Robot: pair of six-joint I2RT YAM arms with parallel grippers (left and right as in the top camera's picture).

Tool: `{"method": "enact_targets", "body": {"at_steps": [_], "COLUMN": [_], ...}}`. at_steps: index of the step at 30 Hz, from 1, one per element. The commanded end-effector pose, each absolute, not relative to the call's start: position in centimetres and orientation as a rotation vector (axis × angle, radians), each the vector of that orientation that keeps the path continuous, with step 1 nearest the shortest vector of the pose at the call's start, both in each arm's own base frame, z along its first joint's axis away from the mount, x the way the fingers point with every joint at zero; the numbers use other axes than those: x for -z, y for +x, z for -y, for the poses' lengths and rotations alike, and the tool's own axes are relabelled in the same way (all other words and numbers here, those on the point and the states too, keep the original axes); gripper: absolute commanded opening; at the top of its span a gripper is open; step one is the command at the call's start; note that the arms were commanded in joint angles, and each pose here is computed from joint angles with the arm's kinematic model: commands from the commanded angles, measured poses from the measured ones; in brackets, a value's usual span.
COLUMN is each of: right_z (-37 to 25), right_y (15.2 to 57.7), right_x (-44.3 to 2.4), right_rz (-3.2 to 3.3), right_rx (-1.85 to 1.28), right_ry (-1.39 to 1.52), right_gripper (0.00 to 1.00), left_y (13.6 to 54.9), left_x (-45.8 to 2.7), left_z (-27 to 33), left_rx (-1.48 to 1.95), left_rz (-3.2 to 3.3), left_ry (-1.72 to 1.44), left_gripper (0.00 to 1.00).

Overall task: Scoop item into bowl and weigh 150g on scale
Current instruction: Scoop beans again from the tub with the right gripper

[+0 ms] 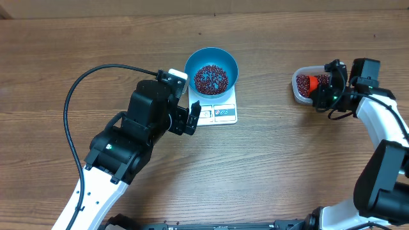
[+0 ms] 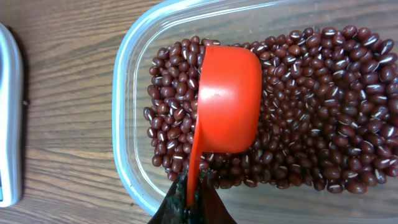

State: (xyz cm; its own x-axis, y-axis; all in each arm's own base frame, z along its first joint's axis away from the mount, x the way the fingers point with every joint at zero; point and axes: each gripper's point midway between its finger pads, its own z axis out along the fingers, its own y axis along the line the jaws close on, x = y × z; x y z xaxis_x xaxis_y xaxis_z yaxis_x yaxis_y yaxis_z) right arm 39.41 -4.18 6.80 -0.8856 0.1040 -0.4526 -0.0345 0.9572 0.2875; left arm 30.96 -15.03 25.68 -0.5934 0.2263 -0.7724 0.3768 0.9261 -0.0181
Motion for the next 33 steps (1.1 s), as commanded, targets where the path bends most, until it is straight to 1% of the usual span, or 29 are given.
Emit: {"method": "enact_targets", "body": {"at_steps": [1,4,22,30,33], "right_z": [3.8,4.1,6.5,6.2,5.5], "right_y": [38.6,38.5,38.2,38.1,38.2], "right_x": [-4.8,-4.9,-4.7,-4.1,-3.7], "right_rz": [-2.670,-2.651,-2.635,-2.641,-2.634], "right_rx": [-0.547,-0.603,-0.615,-0.653,-0.728], "right_ry": [0.114,0.142,0.295,0.339,0.337], "right_gripper": [0.04,0.04,0.04,0.04,0.04], "left_y": [30.8,30.8,30.8,30.8,30.8], "left_x": [-26.2,-26.2,-26.2,-26.2,-26.2], "left_z": [14.9,14.9,14.9,14.9,14.9], "left_rx": [0.241,0.241,0.241,0.241,0.241], "left_rz": [-2.217,-2.217,-2.217,-2.217,-2.217], "left_ry": [0.414,0.414,0.414,0.414,0.414], "left_gripper": [1.00,0.99,1.00,0.99,1.00]}}
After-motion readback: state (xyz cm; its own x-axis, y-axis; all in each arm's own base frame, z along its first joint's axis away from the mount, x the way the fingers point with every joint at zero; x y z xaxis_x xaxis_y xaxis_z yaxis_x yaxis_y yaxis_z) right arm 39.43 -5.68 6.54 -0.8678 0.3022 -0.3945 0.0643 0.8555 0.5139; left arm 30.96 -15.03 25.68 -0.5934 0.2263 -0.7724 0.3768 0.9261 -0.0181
